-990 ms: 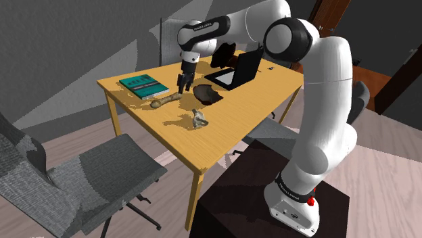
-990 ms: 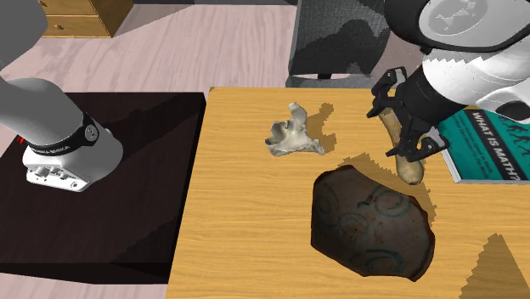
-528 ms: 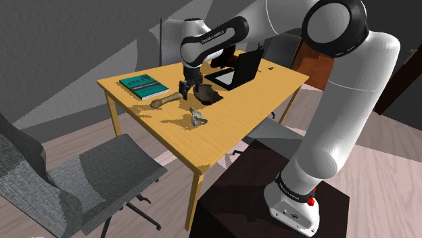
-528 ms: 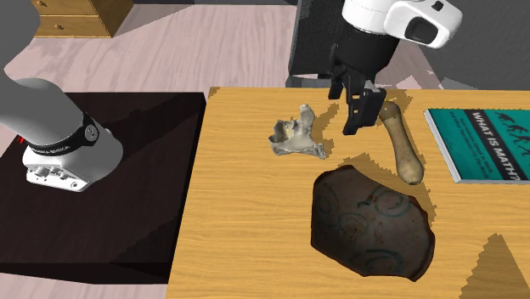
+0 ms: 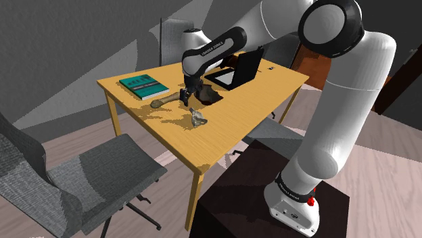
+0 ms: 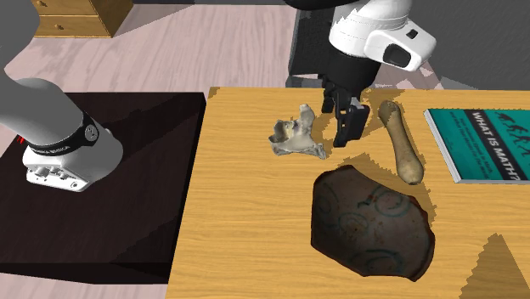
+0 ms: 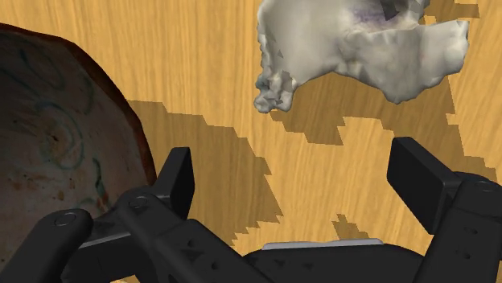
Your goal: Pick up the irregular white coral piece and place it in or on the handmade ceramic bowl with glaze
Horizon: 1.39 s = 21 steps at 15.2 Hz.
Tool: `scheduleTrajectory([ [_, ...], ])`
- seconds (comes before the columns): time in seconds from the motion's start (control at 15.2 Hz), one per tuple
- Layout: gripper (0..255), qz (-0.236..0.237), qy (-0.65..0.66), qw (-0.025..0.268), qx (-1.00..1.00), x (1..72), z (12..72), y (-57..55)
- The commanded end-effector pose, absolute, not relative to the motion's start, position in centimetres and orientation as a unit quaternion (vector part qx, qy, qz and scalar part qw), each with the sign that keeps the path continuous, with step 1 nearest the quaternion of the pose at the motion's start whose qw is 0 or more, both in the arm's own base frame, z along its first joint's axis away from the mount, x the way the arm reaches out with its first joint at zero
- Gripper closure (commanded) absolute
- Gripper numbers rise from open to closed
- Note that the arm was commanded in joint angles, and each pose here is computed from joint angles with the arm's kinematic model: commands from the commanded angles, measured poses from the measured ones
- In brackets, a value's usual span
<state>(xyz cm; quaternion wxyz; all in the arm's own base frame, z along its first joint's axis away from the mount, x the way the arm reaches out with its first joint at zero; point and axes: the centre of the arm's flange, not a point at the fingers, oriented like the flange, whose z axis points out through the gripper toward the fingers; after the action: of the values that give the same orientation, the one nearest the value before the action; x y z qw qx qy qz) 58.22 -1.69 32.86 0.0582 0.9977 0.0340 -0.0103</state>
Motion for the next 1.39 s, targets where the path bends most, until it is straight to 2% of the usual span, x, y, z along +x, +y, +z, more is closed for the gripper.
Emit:
scheduleTrajectory([
  [0.0,0,-0.010,0.034,0.058,0.998,58.2,32.5,-1.7],
  [0.4,0,-0.010,0.034,0.058,0.998,58.2,32.5,-1.7],
  [0.46,255,-0.010,0.034,0.058,0.998,58.2,32.5,-1.7],
  [1.06,255,-0.010,0.034,0.058,0.998,58.2,32.5,-1.7],
  [1.12,0,-0.010,0.034,0.058,0.998,58.2,32.5,-1.7],
  [1.32,0,-0.052,0.025,0.079,0.995,57.1,34.2,1.5],
])
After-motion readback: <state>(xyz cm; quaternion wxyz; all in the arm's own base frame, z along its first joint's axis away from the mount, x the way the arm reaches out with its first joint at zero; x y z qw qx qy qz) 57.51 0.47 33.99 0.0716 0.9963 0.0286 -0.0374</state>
